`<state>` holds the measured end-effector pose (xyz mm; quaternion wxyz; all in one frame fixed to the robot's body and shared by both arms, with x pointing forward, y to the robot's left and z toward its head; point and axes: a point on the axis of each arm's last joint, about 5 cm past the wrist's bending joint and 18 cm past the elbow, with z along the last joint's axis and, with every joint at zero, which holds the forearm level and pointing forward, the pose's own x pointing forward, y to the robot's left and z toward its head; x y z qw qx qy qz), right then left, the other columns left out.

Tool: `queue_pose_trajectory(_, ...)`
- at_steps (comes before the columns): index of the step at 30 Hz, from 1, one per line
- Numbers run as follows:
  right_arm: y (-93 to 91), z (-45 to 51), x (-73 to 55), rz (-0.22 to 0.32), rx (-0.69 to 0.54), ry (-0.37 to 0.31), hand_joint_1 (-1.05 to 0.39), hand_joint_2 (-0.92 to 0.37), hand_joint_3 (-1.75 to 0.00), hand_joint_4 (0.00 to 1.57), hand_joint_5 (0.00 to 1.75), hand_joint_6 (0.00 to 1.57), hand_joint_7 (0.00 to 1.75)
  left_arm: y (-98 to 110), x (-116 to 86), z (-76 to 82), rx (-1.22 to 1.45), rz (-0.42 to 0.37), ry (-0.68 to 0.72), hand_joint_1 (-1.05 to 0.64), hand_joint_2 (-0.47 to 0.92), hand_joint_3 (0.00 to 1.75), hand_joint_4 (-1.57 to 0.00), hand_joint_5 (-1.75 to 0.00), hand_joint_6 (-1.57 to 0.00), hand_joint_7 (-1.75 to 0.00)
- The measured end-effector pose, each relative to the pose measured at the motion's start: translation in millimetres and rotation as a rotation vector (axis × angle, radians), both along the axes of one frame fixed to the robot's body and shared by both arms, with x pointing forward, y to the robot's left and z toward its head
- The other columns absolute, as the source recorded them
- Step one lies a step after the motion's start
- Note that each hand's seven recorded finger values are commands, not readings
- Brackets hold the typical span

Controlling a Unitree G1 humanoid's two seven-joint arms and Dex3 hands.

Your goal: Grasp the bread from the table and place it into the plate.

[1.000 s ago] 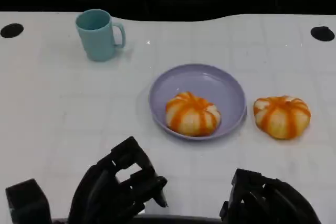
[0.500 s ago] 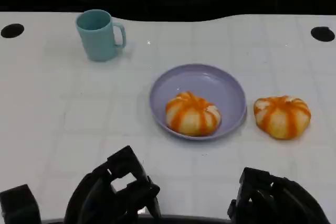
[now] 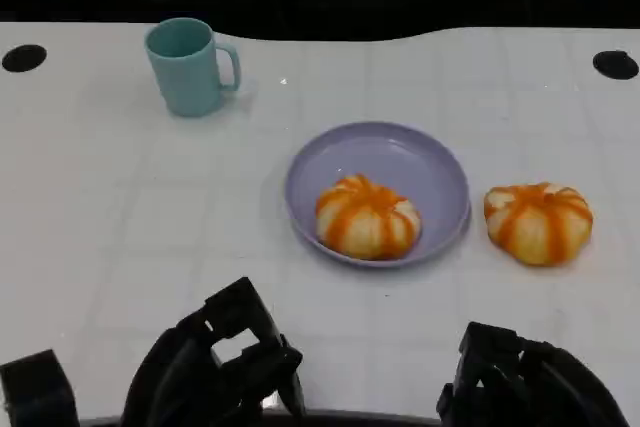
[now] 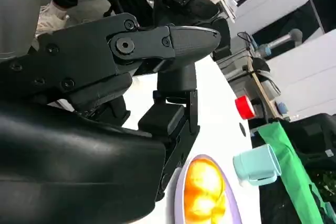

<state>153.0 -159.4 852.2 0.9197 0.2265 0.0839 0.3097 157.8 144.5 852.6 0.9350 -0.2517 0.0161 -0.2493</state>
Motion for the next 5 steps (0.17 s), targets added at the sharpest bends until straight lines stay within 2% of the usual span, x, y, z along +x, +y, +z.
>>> queue_pose_trajectory(2,0.3,0.0,0.0,0.000,0.002,-0.001,-0.72,-0.92,-0.26,0.85,1.62,0.77,1.36,0.7,0.0,0.0,0.010,-0.001,0.000,-0.36,0.52,0.79,-0.77,-1.75,-0.54,-1.75)
queue_pose_trajectory(5,0.6,0.0,0.1,-0.001,0.003,-0.001,-0.71,-0.92,-0.26,0.85,1.62,0.77,1.37,1.9,-0.2,-0.5,0.018,-0.012,-0.008,-0.36,0.47,0.85,-0.76,-1.75,-0.53,-1.75)
